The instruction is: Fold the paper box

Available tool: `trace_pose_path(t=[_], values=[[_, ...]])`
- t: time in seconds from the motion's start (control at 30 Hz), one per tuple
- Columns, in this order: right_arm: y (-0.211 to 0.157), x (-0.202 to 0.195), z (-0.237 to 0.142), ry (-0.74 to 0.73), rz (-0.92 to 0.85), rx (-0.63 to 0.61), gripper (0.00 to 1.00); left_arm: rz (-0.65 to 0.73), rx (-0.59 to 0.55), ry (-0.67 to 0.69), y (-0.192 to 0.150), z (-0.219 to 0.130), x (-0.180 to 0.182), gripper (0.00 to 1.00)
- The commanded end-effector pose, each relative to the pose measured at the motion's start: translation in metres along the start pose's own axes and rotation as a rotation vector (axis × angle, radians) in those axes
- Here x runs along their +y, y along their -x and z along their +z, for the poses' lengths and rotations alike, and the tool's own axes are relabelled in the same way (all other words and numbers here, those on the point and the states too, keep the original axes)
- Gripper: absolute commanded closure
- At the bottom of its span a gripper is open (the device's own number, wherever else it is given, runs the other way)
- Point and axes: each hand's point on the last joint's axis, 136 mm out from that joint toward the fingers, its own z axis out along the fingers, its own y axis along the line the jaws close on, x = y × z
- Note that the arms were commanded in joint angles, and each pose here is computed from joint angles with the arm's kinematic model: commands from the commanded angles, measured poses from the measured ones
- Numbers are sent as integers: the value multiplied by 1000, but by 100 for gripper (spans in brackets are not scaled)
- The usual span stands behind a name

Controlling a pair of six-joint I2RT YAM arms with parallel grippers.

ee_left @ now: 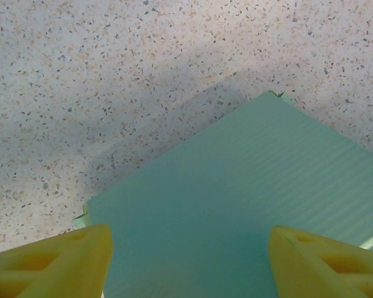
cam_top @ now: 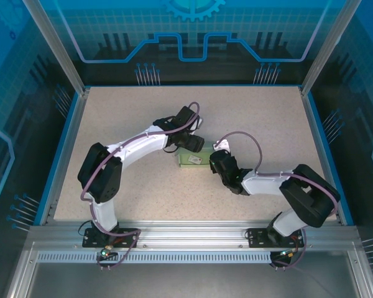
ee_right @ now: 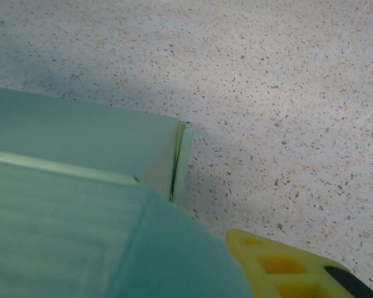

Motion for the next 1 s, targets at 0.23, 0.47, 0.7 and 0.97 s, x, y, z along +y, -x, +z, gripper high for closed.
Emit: trace_pose_path(t=[0.23,0.47,0.7,0.97], values=[[10,11,-61,181,-118,22,57,-24,45,-17,-20,19,-8,32],[58,2,-79,289,5,-23,55,-58,32,-19,-23,24,-11,33],[66,-13,-33,348,185,123,54,-96,23,-23,-32,29,-10,34],[29,6,13,382,207,315,49,-132,16,-37,-39,34,-12,34]])
